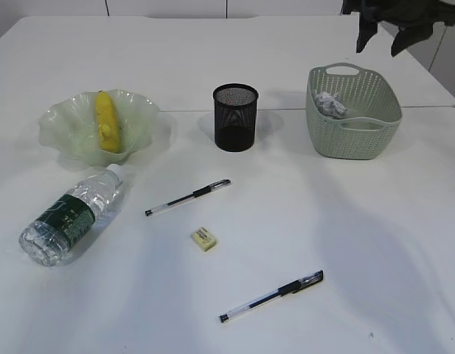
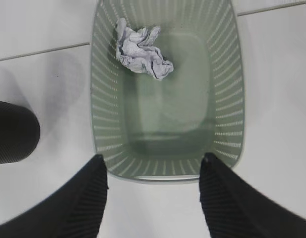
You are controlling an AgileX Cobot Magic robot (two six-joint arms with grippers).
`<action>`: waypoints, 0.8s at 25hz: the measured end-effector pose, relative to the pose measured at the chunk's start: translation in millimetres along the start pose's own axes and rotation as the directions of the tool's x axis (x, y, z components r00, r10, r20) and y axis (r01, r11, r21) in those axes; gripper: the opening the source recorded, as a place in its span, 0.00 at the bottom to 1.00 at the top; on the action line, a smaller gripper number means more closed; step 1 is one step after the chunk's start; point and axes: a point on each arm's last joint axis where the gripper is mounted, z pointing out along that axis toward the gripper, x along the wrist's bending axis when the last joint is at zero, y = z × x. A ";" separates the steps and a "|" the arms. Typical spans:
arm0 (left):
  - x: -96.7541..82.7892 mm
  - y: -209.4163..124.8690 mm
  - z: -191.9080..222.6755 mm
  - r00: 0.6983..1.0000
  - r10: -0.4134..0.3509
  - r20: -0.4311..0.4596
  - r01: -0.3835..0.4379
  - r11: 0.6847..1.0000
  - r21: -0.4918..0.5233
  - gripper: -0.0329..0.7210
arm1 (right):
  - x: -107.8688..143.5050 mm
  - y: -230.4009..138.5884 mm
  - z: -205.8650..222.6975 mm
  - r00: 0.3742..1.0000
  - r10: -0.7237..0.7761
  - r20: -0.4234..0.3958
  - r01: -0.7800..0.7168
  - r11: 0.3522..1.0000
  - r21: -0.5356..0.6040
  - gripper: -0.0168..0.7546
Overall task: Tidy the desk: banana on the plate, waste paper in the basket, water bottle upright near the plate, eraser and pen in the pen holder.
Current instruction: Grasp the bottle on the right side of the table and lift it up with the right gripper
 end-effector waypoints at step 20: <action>-8.4 0.2 -16.6 0.996 -0.028 -0.083 0.033 0.998 0.062 0.54 | -11.2 1.3 -145.0 0.997 -0.062 -0.048 0.047 0.965 -0.259 0.59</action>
